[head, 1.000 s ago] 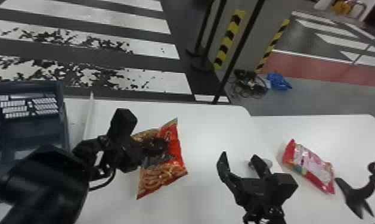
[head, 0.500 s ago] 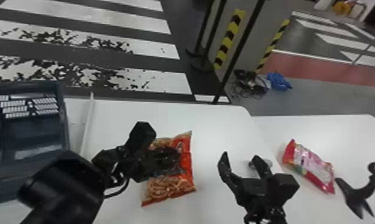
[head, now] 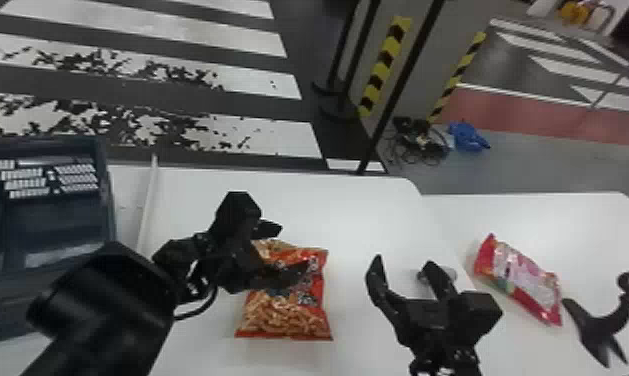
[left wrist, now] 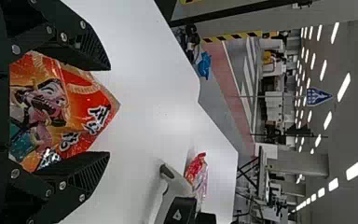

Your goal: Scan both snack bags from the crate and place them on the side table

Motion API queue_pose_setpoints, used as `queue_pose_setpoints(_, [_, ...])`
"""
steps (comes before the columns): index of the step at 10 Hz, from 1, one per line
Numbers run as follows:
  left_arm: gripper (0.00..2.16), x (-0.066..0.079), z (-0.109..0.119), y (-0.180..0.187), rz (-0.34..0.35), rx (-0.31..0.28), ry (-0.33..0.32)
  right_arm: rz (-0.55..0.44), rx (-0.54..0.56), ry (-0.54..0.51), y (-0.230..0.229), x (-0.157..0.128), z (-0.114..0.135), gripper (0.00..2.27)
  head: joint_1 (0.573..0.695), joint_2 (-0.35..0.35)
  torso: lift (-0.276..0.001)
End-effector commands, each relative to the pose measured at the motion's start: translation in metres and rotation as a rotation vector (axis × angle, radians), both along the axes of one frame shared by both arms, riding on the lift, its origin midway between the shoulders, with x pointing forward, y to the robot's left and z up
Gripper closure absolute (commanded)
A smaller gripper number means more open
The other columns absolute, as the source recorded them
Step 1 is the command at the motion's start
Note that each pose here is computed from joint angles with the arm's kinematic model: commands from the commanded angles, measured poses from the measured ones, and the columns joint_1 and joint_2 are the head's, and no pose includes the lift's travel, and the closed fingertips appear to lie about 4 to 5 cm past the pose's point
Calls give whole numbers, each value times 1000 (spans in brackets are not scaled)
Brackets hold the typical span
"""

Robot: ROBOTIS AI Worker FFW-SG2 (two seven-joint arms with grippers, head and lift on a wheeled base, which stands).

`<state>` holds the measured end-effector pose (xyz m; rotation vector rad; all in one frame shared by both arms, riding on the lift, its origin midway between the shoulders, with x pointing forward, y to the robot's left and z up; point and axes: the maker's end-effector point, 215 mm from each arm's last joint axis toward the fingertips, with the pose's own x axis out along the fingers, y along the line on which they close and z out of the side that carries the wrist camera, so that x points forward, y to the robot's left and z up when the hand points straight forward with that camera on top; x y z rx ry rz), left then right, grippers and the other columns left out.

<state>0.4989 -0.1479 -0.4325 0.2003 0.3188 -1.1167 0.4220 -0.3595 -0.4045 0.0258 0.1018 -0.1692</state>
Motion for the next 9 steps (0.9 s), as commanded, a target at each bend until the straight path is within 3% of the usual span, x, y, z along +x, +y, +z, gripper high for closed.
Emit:
queue_pose_setpoints(1, [29, 17, 26, 8, 33, -38, -32, -1, 2, 3, 0, -1, -1, 60, 695, -350, -98])
queue_pose_setpoints(4, [36, 52, 80, 38, 124, -117, -95, -1, 3, 5, 0, -1, -2, 60, 695, -350, -98])
queue_pose_setpoints(5, [36, 69, 96, 58, 194, -132, -116, -1, 3, 5, 0, -1, -2, 60, 695, -350, -98])
queue_pose_setpoints(7, [60, 94, 106, 98, 343, -124, -123, 4, 3, 3, 3, -1, 0, 60, 695, -350, -98])
queue_pose_setpoints(9, [63, 108, 97, 134, 473, -74, -131, 10, 17, 12, 4, 1, -1, 60, 695, -350, -98])
